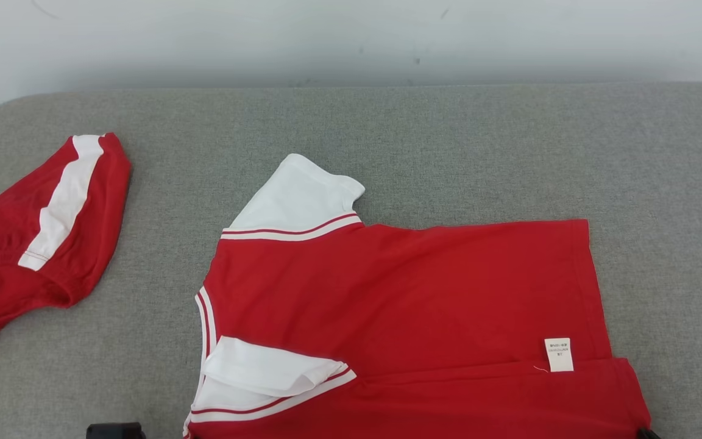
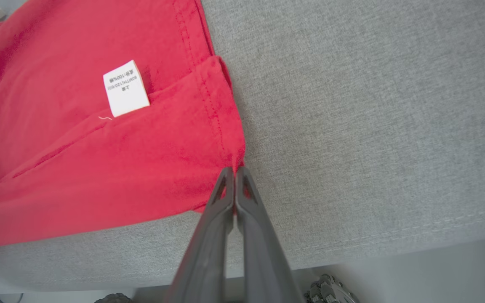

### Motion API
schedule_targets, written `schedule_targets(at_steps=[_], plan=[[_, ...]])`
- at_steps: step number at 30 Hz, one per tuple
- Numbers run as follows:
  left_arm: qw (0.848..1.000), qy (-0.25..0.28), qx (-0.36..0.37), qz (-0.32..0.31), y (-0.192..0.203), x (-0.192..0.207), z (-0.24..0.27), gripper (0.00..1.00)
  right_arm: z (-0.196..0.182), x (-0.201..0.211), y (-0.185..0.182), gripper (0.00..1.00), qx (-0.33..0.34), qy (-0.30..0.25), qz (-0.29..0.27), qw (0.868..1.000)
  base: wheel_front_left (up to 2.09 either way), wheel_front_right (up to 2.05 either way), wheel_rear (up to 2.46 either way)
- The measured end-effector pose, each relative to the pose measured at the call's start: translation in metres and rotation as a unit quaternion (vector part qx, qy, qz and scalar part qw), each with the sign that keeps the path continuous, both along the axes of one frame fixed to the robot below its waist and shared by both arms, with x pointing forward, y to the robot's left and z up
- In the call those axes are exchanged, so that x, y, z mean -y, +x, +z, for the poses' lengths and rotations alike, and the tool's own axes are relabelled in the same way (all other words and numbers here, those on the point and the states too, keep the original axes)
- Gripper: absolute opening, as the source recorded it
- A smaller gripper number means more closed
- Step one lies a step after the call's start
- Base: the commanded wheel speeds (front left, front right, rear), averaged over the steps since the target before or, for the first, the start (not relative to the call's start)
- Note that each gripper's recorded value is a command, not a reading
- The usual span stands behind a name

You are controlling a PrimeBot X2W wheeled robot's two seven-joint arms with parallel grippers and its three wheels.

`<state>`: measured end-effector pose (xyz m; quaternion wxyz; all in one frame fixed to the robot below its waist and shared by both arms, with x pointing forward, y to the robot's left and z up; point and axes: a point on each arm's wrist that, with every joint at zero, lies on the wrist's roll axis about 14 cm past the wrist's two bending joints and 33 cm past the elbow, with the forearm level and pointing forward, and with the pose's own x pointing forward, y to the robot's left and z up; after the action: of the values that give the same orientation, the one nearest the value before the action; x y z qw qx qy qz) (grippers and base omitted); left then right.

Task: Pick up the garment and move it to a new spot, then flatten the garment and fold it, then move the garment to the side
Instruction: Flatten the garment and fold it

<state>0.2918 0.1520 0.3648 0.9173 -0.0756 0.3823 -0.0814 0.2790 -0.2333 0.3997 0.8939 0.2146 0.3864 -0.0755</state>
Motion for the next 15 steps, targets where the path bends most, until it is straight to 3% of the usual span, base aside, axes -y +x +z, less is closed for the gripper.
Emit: schedule_targets(at_steps=[15], plan=[[1.0, -0.011, -0.02, -0.007, -0.009, 0.008, 0.005, 0.0, 0.004, 0.003, -0.014, 0.0, -0.022, 0.006, -0.015, 1.0, 0.0, 0.0, 0.0]])
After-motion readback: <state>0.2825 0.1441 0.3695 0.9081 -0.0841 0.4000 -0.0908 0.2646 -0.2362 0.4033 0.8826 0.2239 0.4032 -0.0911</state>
